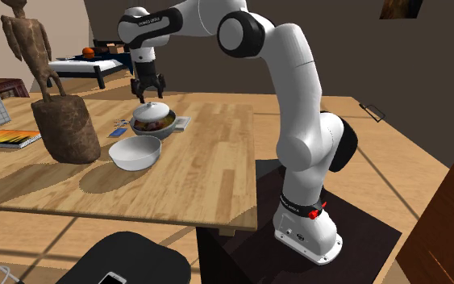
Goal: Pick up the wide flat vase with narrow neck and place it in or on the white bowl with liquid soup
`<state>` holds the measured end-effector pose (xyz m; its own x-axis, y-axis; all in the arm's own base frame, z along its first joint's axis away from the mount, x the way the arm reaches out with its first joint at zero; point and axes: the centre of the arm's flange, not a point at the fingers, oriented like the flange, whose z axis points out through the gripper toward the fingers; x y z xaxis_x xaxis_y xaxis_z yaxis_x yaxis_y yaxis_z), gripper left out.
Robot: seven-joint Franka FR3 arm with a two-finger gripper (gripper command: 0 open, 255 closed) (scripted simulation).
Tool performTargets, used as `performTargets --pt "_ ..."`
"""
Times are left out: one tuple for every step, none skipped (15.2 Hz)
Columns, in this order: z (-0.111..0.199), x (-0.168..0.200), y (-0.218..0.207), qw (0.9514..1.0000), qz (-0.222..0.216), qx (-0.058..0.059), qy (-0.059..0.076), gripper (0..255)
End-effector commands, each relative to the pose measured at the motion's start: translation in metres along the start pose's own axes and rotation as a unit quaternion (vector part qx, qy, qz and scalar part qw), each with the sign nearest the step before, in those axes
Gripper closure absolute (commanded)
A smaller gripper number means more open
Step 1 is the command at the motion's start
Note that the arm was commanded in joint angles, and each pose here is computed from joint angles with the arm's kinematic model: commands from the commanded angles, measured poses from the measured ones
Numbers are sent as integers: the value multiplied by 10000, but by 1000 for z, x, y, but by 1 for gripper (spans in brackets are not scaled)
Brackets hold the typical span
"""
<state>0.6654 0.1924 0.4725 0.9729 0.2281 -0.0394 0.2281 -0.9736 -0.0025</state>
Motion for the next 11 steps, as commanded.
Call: performTargets --pt "-14 2 0 10000 -1 1 -1 0" --pt "-27 2 0 10000 -1 1 -1 0" --pt "-40 2 0 10000 -1 1 -1 0" --pt "-51 2 0 10000 -1 1 -1 0" --pt "-51 2 0 10000 -1 1 -1 0" --pt "-51 2 0 10000 -1 1 -1 0" --pt "-51 2 0 10000 -1 1 -1 0" --pt "-51 2 0 10000 -1 1 -1 0" --pt "-51 2 0 10000 -1 1 -1 0" --pt "-51 2 0 10000 -1 1 -1 0" --pt "-51 2 0 10000 -1 1 -1 0"
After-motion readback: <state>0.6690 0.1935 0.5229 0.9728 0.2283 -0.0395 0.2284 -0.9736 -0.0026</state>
